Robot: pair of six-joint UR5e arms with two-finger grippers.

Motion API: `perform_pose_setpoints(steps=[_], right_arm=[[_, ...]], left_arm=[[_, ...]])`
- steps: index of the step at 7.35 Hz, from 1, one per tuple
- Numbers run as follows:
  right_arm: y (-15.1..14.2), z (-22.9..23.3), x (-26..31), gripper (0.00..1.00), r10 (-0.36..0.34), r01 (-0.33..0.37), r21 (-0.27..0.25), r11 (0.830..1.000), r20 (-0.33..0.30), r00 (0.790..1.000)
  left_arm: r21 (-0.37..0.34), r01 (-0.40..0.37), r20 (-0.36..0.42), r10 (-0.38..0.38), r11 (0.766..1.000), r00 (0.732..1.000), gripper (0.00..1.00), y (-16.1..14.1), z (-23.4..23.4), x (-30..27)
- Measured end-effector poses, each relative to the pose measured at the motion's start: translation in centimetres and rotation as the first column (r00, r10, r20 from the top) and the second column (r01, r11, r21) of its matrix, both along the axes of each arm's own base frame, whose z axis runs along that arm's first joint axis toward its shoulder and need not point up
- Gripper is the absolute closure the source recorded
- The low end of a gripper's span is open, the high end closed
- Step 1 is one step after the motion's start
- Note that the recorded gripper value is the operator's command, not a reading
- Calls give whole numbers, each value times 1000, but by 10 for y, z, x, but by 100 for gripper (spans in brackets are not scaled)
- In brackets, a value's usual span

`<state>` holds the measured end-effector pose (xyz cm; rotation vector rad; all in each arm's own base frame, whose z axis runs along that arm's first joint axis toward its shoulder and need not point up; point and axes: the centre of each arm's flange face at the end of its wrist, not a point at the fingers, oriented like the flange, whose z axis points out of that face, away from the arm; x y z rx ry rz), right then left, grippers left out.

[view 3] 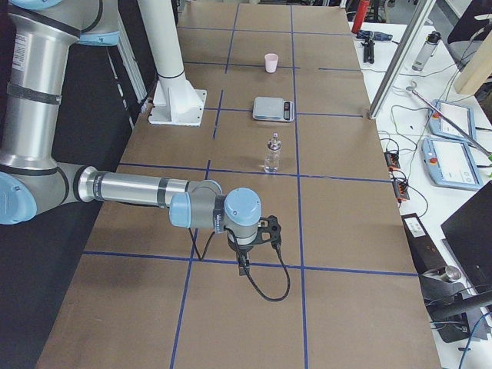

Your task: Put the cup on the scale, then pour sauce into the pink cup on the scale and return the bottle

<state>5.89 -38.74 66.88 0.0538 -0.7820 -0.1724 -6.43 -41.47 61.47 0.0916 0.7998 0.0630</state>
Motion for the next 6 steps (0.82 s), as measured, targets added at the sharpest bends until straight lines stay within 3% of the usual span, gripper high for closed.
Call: perform_pose_setpoints(steps=[4,6], right_arm=[[-10,-9,0,0,7,-7,16,1000,0,1000],[-28,-40,0,0,8,-8,82,997,0,1000]], left_arm=[[24,-1,4,1,1000,1000,0,-3,-7,0],[63,-2,7,1,998,1000,0,-9,-15,0]])
